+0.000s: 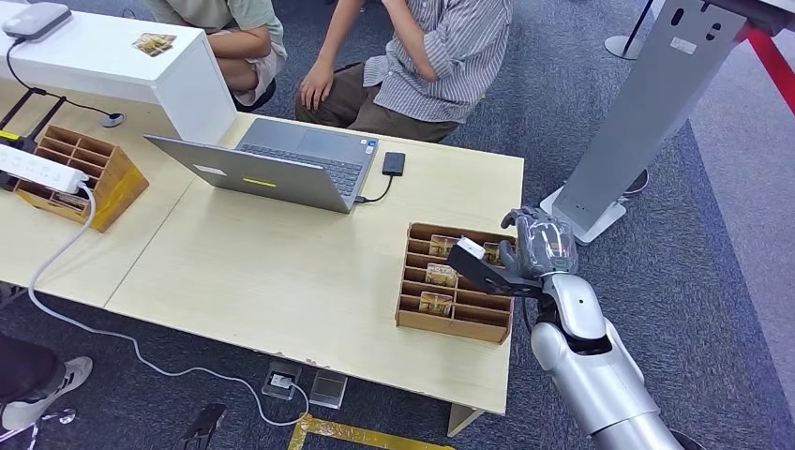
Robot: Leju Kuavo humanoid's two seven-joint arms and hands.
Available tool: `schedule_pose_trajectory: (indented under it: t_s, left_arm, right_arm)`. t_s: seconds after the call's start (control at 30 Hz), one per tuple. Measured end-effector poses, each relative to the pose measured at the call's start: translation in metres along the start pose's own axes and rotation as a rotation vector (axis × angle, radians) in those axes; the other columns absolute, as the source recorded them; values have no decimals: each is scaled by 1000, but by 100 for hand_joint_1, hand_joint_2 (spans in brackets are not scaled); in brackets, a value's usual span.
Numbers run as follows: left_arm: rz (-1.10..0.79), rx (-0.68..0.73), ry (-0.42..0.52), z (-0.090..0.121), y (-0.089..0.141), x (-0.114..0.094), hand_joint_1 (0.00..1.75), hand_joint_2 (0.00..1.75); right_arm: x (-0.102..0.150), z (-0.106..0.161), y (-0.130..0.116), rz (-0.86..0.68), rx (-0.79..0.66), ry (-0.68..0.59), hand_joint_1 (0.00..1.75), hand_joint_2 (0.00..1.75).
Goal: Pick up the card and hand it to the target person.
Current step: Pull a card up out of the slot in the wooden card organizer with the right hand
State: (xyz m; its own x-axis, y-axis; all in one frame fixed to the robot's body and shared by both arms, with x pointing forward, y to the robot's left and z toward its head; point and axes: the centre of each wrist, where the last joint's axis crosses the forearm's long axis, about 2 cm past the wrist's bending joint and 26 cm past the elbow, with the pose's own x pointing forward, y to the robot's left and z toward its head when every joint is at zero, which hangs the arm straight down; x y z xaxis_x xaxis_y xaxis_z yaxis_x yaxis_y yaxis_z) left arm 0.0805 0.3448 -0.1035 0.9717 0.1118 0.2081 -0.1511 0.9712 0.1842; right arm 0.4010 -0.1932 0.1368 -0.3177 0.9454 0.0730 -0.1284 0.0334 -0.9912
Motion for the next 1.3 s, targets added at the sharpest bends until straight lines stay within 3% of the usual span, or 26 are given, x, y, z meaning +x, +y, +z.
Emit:
schedule_pose_trajectory:
  t_s: [0.7,1.3]
  left_arm:
    - [65,16,46,2,-12,-1,0,175]
    - [66,19,41,1,-10,0,0,175]
  right_arm:
    - [31,4,14,56,43,-97,96,175]
    - [11,12,16,81,45,-46,96,175]
